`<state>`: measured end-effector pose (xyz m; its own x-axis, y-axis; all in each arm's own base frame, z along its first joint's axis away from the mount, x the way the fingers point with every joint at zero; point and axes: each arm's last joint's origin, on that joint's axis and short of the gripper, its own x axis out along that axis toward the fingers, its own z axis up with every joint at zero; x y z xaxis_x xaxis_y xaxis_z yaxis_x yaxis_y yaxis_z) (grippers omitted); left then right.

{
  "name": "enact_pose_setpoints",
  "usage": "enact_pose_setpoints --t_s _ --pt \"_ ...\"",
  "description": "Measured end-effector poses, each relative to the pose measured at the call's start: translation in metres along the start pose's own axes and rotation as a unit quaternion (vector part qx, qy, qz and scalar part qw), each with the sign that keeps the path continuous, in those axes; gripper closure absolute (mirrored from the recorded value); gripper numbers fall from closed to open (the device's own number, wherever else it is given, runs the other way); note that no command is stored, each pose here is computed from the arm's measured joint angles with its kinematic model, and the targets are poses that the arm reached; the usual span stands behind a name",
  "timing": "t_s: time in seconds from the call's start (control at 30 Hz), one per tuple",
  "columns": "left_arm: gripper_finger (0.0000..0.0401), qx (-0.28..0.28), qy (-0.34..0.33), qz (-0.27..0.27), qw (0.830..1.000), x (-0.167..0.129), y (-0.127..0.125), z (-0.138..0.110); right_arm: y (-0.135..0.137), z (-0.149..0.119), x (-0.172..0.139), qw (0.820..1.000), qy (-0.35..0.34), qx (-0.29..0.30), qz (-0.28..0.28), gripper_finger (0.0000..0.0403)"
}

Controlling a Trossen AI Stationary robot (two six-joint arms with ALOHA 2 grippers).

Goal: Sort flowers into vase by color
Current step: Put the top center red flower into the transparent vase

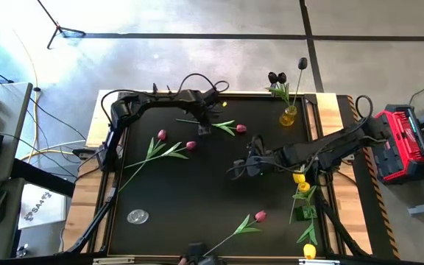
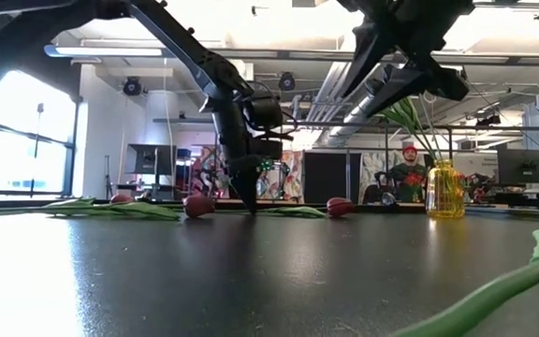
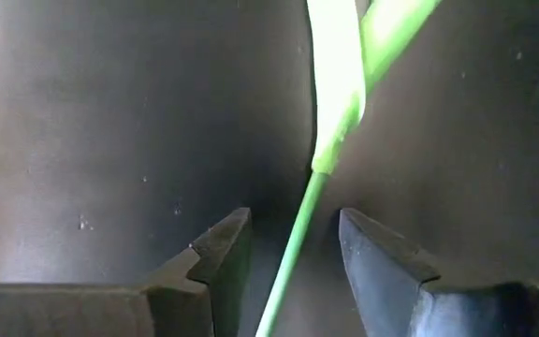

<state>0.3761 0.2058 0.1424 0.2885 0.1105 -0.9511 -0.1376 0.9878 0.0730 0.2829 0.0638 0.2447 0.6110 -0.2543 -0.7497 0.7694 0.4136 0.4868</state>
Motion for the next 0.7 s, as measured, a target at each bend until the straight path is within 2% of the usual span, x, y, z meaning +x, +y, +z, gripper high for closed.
enact_pose_setpoints --t_s 0.2,0.47,0.7 --pt "0.0300 0.009 0.001 -0.002 1.000 0.000 0.002 -0.001 0.000 0.002 0.001 1.000 -0.010 -0.007 -0.003 0.0234" --pt "0.0389 -0.029 -0.010 -0.010 0.999 -0.001 0.011 -0.003 -0.002 0.007 0.004 1.000 0.017 -0.021 -0.001 0.0234" --pt "0.0400 -0.079 0.016 -0.028 0.996 -0.005 0.011 -0.008 -0.002 0.007 0.004 1.000 0.018 -0.025 -0.002 0.0234"
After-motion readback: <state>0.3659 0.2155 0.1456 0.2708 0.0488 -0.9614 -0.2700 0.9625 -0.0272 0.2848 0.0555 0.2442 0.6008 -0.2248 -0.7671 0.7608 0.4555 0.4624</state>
